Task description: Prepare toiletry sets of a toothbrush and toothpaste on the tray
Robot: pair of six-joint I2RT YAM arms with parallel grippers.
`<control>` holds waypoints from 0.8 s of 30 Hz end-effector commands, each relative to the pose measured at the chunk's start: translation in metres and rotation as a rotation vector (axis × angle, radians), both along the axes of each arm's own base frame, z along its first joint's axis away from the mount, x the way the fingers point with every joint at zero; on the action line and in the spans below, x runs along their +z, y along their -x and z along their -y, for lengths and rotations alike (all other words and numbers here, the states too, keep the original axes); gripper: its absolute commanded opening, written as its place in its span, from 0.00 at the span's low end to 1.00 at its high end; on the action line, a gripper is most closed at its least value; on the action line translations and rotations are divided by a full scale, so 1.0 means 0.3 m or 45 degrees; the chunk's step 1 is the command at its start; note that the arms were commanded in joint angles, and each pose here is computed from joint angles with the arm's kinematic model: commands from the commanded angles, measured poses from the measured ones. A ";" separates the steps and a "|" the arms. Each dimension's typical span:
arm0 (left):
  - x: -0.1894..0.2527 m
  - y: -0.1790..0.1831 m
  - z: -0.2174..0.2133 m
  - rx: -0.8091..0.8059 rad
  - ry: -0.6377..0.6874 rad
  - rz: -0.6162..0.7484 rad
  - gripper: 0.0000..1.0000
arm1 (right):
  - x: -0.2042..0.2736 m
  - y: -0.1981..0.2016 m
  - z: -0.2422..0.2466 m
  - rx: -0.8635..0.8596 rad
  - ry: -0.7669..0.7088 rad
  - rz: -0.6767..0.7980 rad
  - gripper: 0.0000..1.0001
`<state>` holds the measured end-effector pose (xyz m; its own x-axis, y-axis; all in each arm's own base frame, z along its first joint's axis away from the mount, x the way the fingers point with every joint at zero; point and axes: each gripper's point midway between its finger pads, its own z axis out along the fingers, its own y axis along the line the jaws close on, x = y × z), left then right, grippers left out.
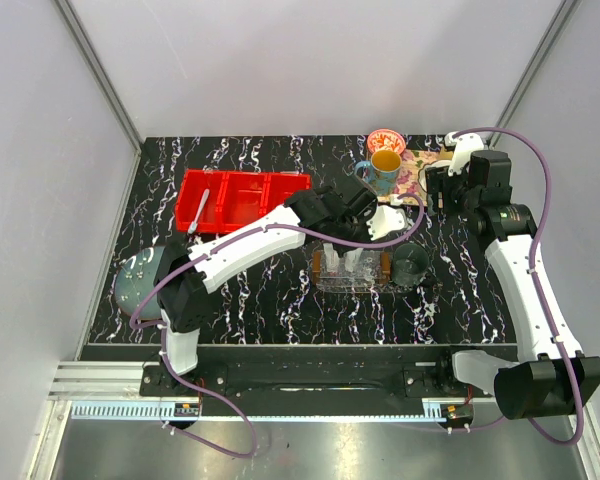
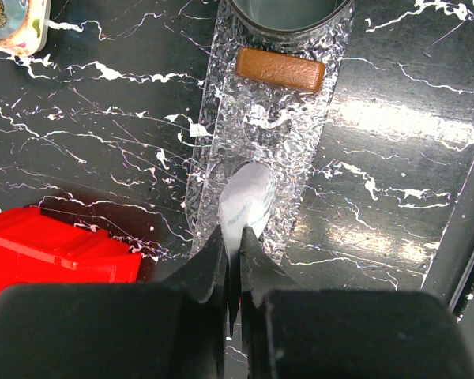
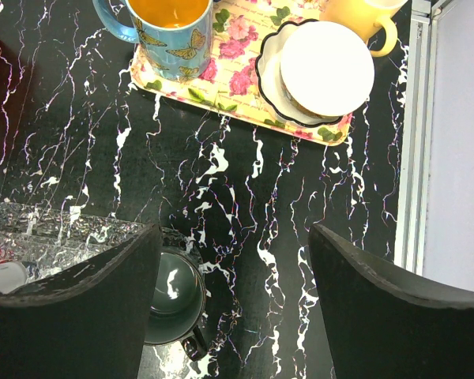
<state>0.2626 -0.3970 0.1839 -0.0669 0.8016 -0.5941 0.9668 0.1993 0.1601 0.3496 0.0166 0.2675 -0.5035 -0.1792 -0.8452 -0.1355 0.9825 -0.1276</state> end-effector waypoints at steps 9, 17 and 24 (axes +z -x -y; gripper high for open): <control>0.031 -0.014 0.024 -0.015 0.063 0.023 0.06 | 0.046 -0.011 0.006 -0.007 -0.010 0.071 0.80; 0.023 -0.016 0.022 -0.009 0.058 0.023 0.10 | 0.045 -0.009 0.005 -0.005 -0.011 0.071 0.80; 0.004 -0.021 0.017 -0.005 0.041 0.029 0.18 | 0.045 -0.009 0.006 -0.007 -0.010 0.071 0.80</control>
